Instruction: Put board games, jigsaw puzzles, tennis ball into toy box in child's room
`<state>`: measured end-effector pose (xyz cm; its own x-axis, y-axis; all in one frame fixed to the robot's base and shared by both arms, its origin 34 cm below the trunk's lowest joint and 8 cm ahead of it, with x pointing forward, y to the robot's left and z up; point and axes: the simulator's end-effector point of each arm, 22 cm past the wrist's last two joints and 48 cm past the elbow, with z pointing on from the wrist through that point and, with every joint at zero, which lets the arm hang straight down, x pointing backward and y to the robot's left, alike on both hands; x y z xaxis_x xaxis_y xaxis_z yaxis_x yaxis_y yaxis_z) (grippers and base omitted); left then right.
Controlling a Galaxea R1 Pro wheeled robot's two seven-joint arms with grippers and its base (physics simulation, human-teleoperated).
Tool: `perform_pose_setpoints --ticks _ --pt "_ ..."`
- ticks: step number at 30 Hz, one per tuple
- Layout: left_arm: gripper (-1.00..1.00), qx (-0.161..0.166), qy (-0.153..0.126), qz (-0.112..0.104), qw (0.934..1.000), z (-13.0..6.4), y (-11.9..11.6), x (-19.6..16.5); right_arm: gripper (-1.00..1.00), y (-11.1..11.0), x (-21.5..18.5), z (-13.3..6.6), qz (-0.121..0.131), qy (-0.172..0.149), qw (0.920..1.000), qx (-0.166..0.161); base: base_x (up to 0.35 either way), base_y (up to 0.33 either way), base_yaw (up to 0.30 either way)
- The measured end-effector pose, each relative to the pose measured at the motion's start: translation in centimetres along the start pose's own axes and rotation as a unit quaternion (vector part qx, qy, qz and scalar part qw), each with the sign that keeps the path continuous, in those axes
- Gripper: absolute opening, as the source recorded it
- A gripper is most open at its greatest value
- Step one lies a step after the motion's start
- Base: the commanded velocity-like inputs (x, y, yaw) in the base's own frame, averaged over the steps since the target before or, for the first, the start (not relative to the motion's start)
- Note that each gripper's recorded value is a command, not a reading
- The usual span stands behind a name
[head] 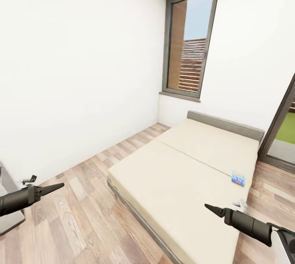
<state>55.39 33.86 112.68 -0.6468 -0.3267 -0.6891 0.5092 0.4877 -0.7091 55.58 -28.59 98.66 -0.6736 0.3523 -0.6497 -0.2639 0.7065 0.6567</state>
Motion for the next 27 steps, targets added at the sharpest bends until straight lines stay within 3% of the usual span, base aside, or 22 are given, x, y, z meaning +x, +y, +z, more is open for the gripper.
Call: perform_pose_setpoints --ticks 14,27 --pt "1.00 -0.001 0.002 -0.003 1.0000 0.13 0.33 0.18 1.00 -0.30 0.32 0.17 0.002 0.004 1.0000 0.003 -0.121 0.000 0.272" --pt "1.00 -0.003 0.004 -0.007 1.0000 0.26 0.69 0.41 1.00 -0.66 0.60 0.27 0.005 0.007 0.9999 0.006 -0.024 0.000 0.265"
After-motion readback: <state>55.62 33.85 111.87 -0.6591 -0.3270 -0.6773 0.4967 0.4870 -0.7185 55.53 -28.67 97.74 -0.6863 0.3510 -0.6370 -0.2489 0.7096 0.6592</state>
